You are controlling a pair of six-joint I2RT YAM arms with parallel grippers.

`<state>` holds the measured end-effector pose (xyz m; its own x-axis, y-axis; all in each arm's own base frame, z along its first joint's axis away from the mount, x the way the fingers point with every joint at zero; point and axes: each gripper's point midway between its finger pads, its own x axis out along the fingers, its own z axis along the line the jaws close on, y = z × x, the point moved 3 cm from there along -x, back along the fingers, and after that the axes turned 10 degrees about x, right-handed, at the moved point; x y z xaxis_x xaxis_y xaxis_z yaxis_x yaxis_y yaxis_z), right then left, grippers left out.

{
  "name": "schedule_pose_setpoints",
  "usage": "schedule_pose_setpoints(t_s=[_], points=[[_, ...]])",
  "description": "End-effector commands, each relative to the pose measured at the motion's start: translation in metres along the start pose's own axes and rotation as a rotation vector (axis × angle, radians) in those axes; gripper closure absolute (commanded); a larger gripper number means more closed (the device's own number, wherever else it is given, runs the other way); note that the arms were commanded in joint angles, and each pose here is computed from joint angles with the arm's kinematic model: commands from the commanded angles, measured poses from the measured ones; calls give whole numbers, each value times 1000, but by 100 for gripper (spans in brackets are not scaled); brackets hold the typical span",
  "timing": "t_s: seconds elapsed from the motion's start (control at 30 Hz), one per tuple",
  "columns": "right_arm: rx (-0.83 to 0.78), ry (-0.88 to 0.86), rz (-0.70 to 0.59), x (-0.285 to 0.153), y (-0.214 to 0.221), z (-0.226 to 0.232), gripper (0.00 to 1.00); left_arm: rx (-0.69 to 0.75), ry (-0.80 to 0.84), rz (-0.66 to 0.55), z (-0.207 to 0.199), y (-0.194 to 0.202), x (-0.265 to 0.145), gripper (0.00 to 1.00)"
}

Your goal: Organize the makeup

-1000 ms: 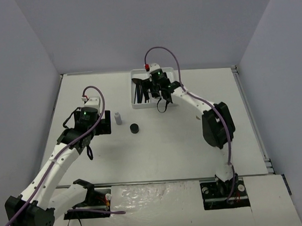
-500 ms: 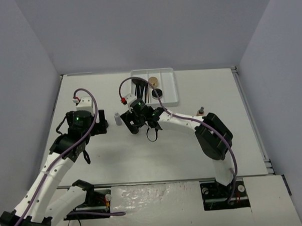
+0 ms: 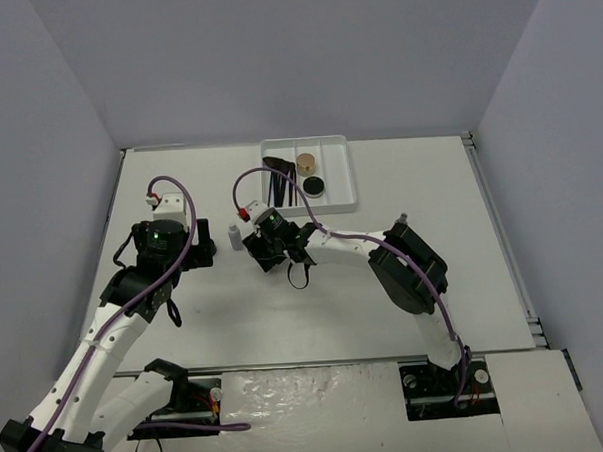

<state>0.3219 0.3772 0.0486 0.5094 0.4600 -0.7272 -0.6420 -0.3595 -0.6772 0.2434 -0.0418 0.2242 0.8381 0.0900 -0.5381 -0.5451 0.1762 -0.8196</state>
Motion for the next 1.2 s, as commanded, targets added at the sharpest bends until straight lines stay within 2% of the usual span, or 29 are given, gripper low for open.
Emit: schedule_pose_setpoints(t_s=[0.0,0.1,0.13,0.17,0.27,0.37,0.47,0.63,0.93,1.17], points=[[-11,-27,-91,-8,-26,10,50,-39,-15,-60,2,-19,-1,3],[-6,-29,-110,-15,-33,11,65,-37,-14,-55,2,-19,1,3],[-4,-27,-116,-17,-35,11,77,-36,-14,-53,2,-19,1,3],[0,-19,-126,-20,-38,9,85,-36,-14,-53,2,-18,1,3],[16,17,-166,-31,-51,0,100,-36,-13,-53,2,-18,0,3],[72,61,-230,-47,-75,-18,100,-35,-12,-51,2,-18,1,3],[164,118,-305,-66,-112,-59,100,-33,-8,-45,0,-18,2,3],[263,185,-341,-74,-142,-115,100,-29,1,-35,-2,-18,4,3],[369,267,-329,-47,-147,-184,100,-22,7,-24,-3,-17,5,3],[362,266,-288,-28,-136,-195,100,-19,1,-23,-2,-16,5,3]])
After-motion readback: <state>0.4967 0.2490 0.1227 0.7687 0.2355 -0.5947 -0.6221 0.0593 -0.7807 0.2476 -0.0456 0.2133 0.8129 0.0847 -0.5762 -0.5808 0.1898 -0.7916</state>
